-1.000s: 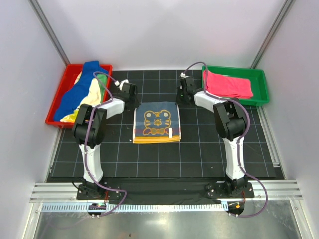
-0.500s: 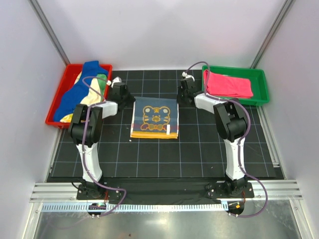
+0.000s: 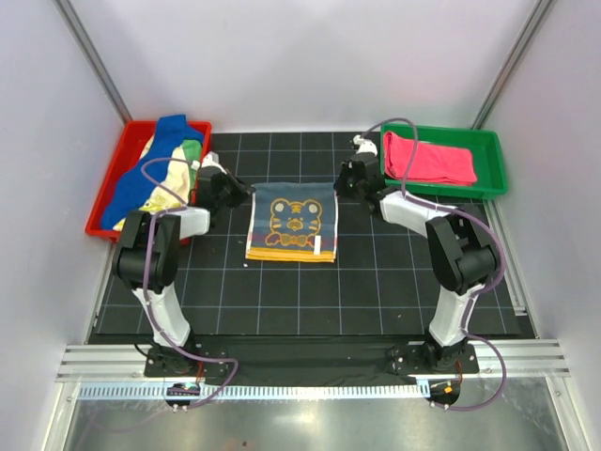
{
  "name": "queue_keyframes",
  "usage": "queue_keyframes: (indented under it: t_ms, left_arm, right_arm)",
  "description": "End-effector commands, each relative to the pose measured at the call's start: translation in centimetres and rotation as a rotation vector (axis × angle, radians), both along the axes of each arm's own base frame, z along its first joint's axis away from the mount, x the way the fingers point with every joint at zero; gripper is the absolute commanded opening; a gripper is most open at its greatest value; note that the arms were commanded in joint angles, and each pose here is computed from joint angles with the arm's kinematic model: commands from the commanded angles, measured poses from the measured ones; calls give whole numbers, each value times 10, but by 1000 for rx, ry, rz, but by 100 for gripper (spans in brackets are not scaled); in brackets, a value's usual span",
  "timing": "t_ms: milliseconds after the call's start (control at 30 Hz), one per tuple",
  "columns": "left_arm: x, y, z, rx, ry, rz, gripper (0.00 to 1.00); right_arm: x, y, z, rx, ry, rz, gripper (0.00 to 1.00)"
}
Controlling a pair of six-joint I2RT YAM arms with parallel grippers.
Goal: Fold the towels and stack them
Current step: Fold the towel
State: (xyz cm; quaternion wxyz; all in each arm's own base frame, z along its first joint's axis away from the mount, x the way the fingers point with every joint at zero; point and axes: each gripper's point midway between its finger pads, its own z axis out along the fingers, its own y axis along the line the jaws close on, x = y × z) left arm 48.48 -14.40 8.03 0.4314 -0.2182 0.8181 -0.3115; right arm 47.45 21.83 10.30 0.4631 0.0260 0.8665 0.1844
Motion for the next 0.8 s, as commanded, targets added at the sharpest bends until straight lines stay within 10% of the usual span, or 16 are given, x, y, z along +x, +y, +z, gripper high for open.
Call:
queue_keyframes:
  t_ms: [0,767]
  left_arm:
    - [-8,-1,36,-37,-95,-17,0]
    - [-118,19,-3,20,31,-27,0]
  right_arm:
    - [-10,7,30,34,-91,-8,1]
    - [-125,0,-4,29,-52,-14,1]
